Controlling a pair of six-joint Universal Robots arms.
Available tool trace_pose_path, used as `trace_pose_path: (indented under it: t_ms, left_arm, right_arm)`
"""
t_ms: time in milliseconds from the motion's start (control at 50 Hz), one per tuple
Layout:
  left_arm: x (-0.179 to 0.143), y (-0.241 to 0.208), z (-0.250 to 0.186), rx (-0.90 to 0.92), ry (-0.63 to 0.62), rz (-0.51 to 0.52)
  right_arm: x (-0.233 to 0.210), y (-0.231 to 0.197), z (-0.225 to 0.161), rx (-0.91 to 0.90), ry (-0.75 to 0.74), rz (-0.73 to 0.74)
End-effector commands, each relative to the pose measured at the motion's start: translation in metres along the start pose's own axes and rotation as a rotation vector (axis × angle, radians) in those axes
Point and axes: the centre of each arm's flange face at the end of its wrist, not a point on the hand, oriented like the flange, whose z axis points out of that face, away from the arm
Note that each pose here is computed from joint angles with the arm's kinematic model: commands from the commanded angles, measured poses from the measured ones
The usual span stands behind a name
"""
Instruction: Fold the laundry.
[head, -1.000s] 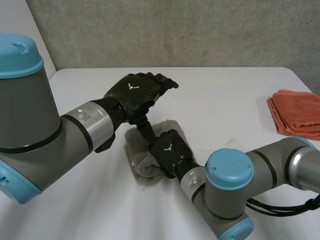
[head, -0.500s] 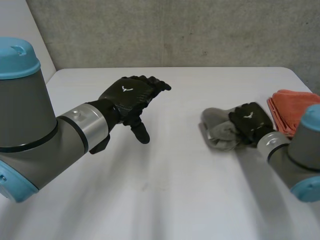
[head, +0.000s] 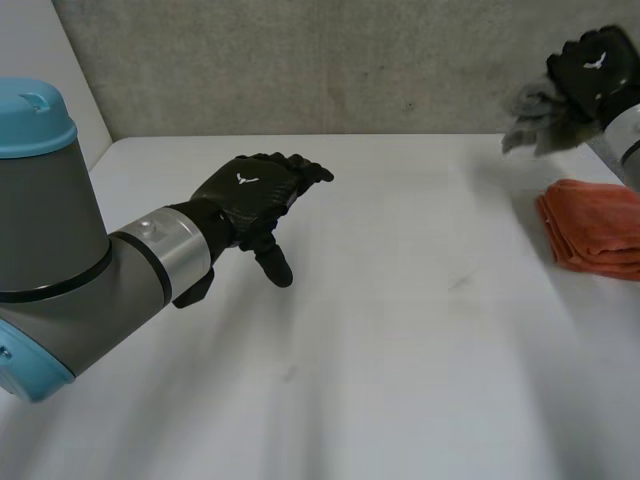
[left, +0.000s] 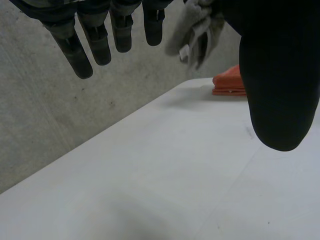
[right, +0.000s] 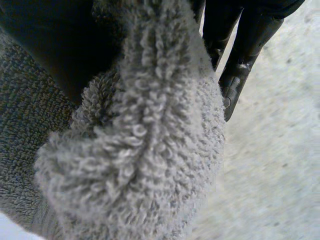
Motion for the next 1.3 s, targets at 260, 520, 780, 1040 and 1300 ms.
trace_pose_path:
  t_ms: [260, 520, 780, 1040, 1300]
  left_arm:
    - [0.000, 0.009, 0.004, -0.019, 0.005, -0.036]
    - [0.000, 0.009, 0.007, -0.014, 0.004, -0.033]
    - [0.002, 0.003, 0.007, 0.004, 0.007, -0.026]
    - [-0.013, -0.028, -0.011, 0.105, -0.087, -0.045]
    - [-0.087, -0.027, -0.029, 0.141, -0.467, -0.155]
  right_arm:
    - [0.025, 0.141, -0.050, -0.177, -0.099, 0.040]
    - [0.027, 0.169, -0.107, -0.315, -0.174, 0.032]
    - [0.100, 0.095, -0.104, -0.362, 0.019, -0.039]
    - [0.083, -0.061, -0.081, -0.178, 0.206, 0.174]
    - [-0.024, -0.156, -0.125, -0.099, -0.003, 0.550]
